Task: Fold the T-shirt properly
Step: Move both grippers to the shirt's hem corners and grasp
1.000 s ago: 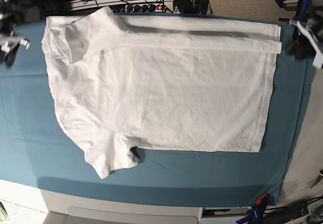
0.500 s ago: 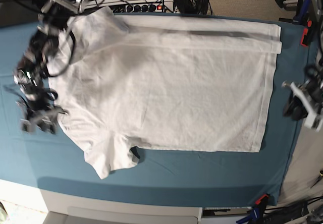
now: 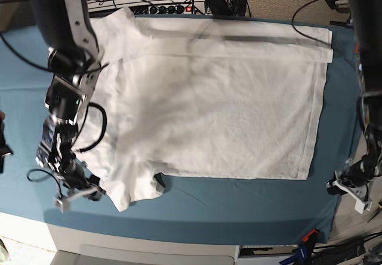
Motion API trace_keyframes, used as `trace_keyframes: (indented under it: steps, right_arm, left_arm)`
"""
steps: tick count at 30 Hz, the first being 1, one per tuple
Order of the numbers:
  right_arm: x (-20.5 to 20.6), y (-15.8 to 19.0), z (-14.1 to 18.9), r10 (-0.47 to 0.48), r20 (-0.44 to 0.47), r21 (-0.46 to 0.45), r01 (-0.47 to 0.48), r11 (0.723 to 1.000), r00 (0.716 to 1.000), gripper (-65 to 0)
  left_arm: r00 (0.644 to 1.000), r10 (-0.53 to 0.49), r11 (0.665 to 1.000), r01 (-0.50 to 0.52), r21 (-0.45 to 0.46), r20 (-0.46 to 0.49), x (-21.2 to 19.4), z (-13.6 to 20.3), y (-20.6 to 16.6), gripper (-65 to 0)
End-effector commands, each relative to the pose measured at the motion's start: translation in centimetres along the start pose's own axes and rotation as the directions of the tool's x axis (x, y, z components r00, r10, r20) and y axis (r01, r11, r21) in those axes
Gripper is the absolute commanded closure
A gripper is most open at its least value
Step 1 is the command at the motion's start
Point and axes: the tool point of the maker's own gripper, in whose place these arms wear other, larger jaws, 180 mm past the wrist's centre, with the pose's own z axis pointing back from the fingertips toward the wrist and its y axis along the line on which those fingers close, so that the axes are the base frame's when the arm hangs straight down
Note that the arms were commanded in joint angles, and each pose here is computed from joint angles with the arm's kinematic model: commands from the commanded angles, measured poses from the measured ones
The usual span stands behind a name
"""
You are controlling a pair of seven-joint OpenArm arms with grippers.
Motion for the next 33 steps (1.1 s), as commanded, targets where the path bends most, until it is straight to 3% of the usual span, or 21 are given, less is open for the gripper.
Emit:
trace_keyframes:
  steps: [1, 4, 9, 15, 33]
  right_arm:
    - [3.0, 0.4, 0.3, 0.009, 0.055, 0.006, -0.010, 1.000, 0.998, -21.1]
    - [2.0, 0.6, -0.4, 0.004, 0.014, 0.010, -0.004, 1.000, 1.000, -21.1]
    - [1.3, 0.5, -0.5, 0.017, -0.007, 0.002, -0.017, 1.000, 1.000, -21.1]
    - [1.3, 0.5, -0.5, 0.017, -0.009, 0.002, -0.017, 1.000, 1.000, -21.1]
    - [1.3, 0.5, -0.5, 0.017, -0.006, 0.002, -0.017, 1.000, 1.000, -21.1]
  left_arm:
    - [0.998, 0.011, 1.000, -0.011, -0.006, 0.054, 2.2, 0.3, -0.1, -17.1]
    - [0.998, 0.056, 0.998, -0.056, 0.019, 0.020, 0.1, -0.9, 0.1, -15.4]
    - [0.998, 0.044, 0.998, -0.042, 0.054, -0.051, -2.9, -2.0, 0.0, -15.4]
    - [0.993, 0.077, 0.997, -0.075, 0.033, -0.090, -6.0, -2.7, -0.5, -15.4]
    - [0.990, 0.126, 0.983, -0.133, -0.126, -0.061, -5.3, -3.9, -5.2, -15.4]
